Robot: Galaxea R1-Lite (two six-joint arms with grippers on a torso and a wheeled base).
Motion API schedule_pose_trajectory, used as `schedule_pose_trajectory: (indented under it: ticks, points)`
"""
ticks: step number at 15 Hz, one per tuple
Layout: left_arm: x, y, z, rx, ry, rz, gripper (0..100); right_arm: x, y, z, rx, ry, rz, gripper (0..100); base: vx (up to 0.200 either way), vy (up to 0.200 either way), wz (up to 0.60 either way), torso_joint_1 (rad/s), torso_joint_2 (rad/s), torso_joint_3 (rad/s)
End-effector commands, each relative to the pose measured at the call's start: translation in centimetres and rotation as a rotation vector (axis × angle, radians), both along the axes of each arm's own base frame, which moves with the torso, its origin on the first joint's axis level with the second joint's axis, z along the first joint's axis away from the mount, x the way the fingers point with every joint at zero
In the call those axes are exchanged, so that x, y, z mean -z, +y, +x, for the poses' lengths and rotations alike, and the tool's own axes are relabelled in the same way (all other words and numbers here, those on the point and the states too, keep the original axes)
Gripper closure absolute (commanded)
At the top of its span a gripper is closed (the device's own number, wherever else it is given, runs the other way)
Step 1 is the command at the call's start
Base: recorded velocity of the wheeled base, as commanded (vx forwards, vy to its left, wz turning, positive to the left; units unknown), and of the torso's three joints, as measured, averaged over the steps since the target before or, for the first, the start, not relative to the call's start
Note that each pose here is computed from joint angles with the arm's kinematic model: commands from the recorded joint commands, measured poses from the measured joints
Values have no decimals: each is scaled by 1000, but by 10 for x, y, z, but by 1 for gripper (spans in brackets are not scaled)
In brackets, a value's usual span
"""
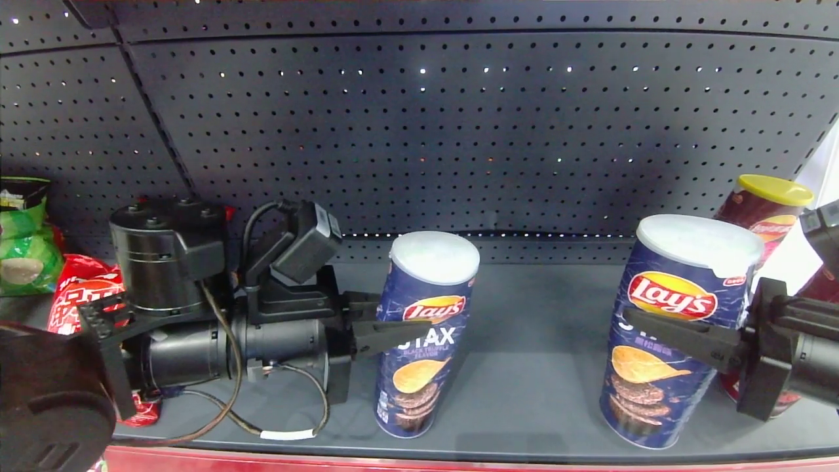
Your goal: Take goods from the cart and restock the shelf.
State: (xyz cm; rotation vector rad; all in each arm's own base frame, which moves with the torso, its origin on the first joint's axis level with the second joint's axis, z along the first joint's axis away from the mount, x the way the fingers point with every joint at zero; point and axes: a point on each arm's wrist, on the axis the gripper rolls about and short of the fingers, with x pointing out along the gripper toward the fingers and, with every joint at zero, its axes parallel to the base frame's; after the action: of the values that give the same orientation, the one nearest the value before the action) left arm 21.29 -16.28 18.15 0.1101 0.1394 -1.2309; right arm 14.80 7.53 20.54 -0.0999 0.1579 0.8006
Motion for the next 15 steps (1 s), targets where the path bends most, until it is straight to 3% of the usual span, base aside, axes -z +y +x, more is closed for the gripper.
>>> schedule_pose_trajectory:
  ticks: [1,3,9,15]
  points:
    - [5,-7,10,1,12,10,100,0,0,0,-1,0,-1,100,0,0,0,0,0,0]
    - [4,-14,20,3,-6,-3,100,1,0,0,-1,1,-1,100,0,0,0,0,0,0]
    - [10,-24,15,37,12,6,100,2,0,0,-1,6,-3,100,0,0,0,0,0,0]
    - [19,-12,5,26,46,30,100,2,0,-1,-2,7,-3,100,0,0,0,0,0,0]
